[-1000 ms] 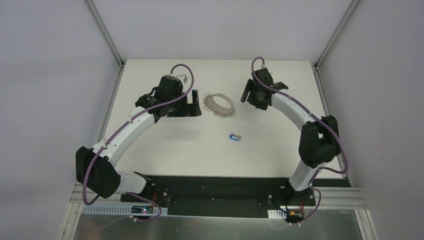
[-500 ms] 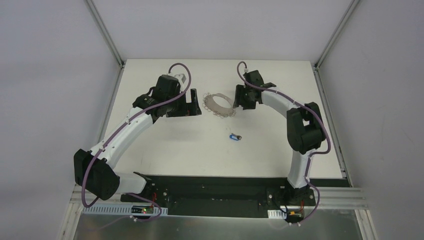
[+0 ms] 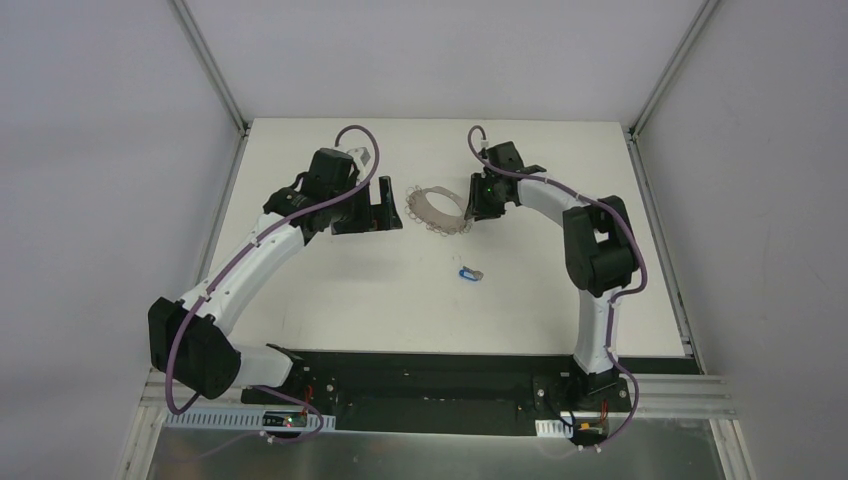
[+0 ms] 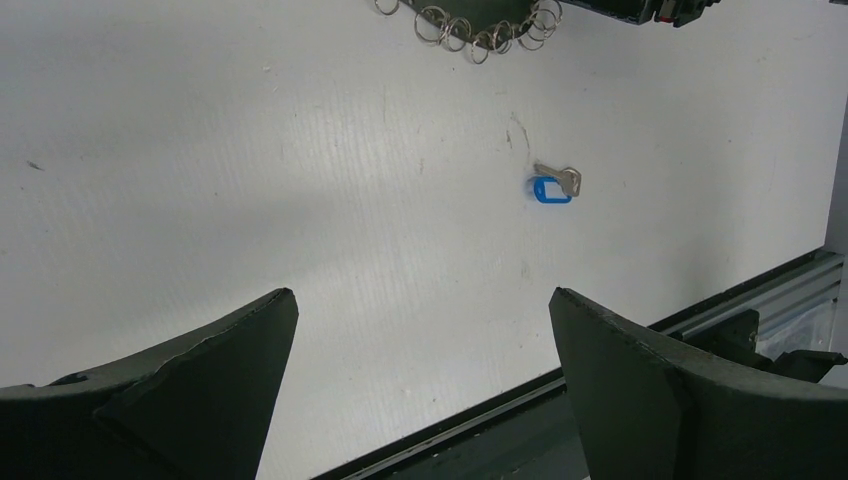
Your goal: Put the keys on the keyring
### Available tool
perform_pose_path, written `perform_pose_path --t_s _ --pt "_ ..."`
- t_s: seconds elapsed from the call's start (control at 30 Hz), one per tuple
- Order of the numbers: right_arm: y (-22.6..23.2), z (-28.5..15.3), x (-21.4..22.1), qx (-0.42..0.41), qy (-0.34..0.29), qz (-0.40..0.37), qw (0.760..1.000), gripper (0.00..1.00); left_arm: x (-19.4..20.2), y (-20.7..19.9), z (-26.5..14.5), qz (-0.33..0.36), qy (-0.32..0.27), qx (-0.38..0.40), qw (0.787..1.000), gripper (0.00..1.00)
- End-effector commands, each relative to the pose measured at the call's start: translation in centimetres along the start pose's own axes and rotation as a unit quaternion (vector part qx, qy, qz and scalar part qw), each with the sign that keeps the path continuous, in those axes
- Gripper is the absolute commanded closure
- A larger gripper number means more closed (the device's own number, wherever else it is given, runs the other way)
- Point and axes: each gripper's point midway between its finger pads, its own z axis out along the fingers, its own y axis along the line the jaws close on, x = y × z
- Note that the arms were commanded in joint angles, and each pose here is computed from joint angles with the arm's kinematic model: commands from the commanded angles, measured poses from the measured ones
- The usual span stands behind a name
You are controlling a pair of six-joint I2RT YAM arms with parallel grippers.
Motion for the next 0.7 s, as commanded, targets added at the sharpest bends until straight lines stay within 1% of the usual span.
perform_pose_path --t_s 0.0,0.13,0.23,0.3,0.37,0.43,0.67 --pt "1.1 0.1 -1.5 -0.025 -0.013 -0.013 1.0 0.68 -0.1 0.0 0.0 -0.015 0.005 0.009 1.0 0.0" --pt "1.3 0.3 -1.5 -0.029 -0.011 -0.012 0.999 0.75 -0.1 0.0 0.1 -0.019 0.007 0.01 1.0 0.0" --pt "1.3 0.4 -1.5 -0.029 -0.012 -0.012 0.999 0.79 0.0 0.1 0.3 -0.022 0.01 0.01 1.0 0.0" --pt "1.3 0.4 -1.6 -0.03 -0.013 -0.011 0.999 0.82 0.0 0.2 0.4 -0.024 0.012 0.011 1.0 0.0" --pt "1.3 0.4 -1.6 -0.03 -0.014 -0.01 0.999 0.89 0.0 0.2 0.4 -0.025 0.014 0.011 1.0 0.0" --pt "1.4 0.2 -1.7 -0.03 -0.018 -0.01 0.999 1.0 0.0 0.2 0.5 -0.025 0.015 0.012 1.0 0.0" --pt "2.6 -1.1 -1.6 -0.03 -0.047 -0.04 0.998 1.0 0.0 -0.2 0.3 -0.023 0.018 0.024 0.999 0.0"
